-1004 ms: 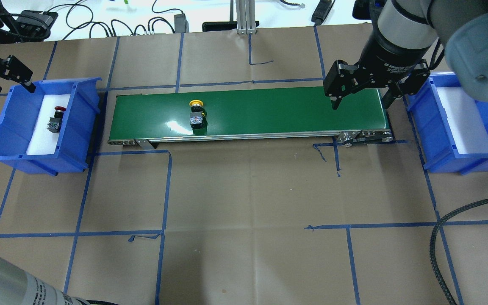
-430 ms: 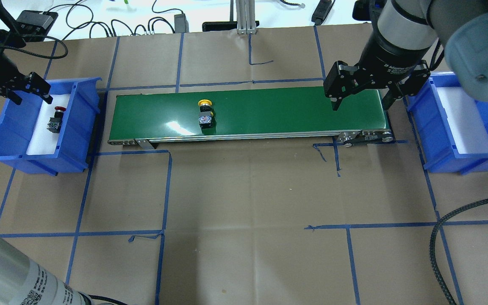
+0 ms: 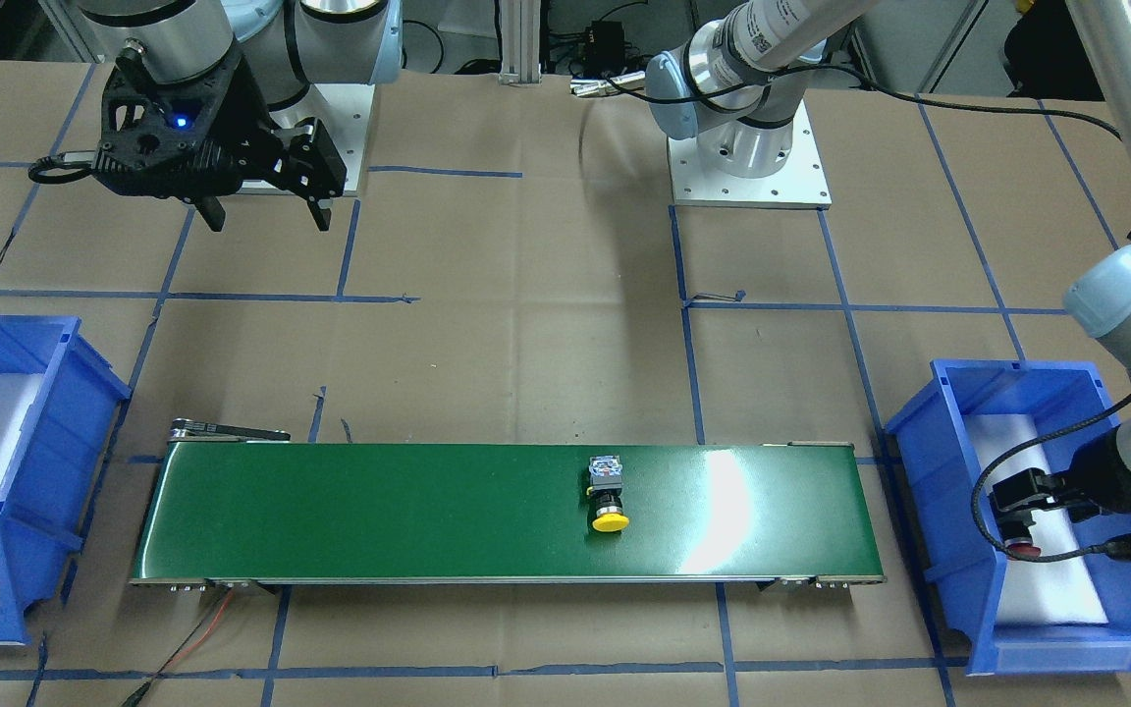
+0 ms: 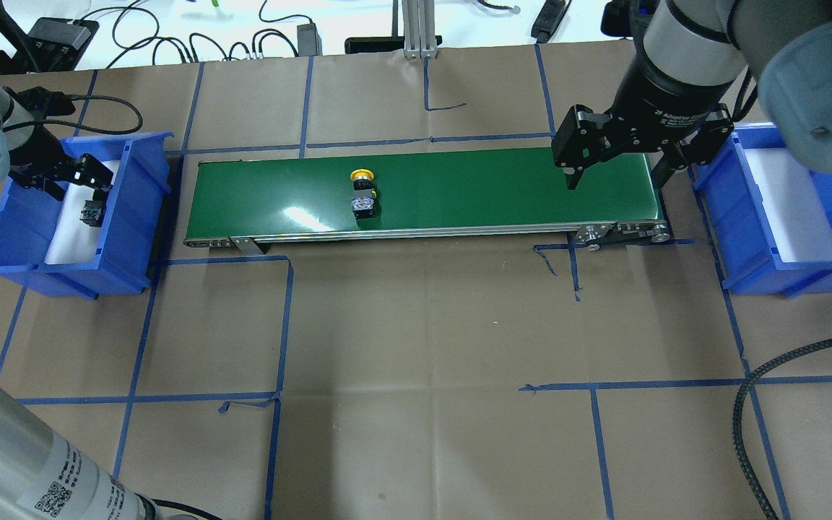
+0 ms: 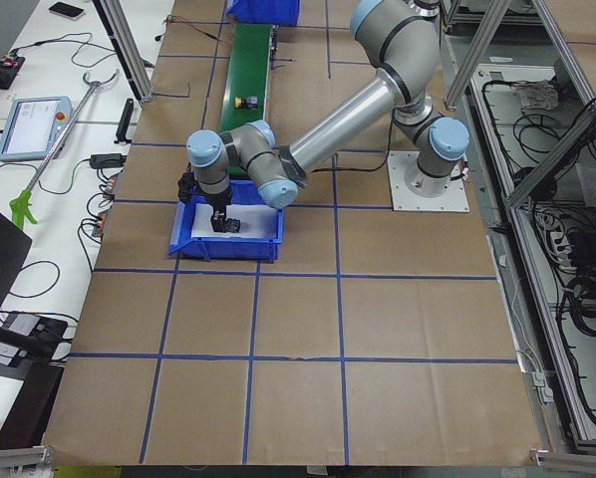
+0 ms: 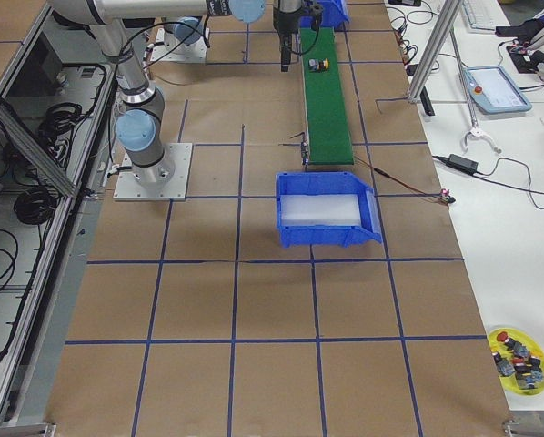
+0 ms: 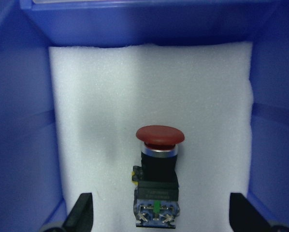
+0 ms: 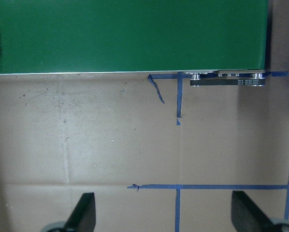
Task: Transport two buttons from left to right
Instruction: 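Grasp the red-capped button with the left gripper and lift it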
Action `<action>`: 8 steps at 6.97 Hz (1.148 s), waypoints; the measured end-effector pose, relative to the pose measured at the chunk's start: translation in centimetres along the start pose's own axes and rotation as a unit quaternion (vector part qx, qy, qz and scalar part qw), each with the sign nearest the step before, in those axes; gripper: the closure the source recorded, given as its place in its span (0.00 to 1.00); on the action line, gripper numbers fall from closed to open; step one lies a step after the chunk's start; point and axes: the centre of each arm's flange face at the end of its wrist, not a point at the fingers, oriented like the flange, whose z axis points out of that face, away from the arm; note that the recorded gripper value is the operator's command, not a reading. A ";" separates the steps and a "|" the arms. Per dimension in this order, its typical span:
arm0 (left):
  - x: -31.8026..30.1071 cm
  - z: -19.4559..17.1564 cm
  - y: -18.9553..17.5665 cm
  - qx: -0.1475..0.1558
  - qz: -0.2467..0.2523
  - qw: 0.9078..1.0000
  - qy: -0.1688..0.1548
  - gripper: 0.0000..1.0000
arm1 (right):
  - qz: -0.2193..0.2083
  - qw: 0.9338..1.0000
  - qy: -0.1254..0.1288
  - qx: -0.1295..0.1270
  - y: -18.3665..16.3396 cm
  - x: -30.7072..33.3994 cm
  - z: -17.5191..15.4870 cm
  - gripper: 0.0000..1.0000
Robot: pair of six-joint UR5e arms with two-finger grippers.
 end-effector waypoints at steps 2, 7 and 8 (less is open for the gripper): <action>0.0 1.7 0.2 -0.001 0.000 1.000 0.000 0.37 | -0.001 1.000 0.000 0.003 -0.1 0.0 0.0 0.00; -0.4 1.2 -0.4 0.004 0.011 1.000 -0.006 0.95 | -0.001 1.000 0.002 0.006 -0.1 0.1 -0.1 0.00; -0.4 0.2 -0.5 0.009 0.012 1.000 -0.009 0.95 | 0.000 1.000 0.002 0.005 -0.1 0.1 -0.1 0.00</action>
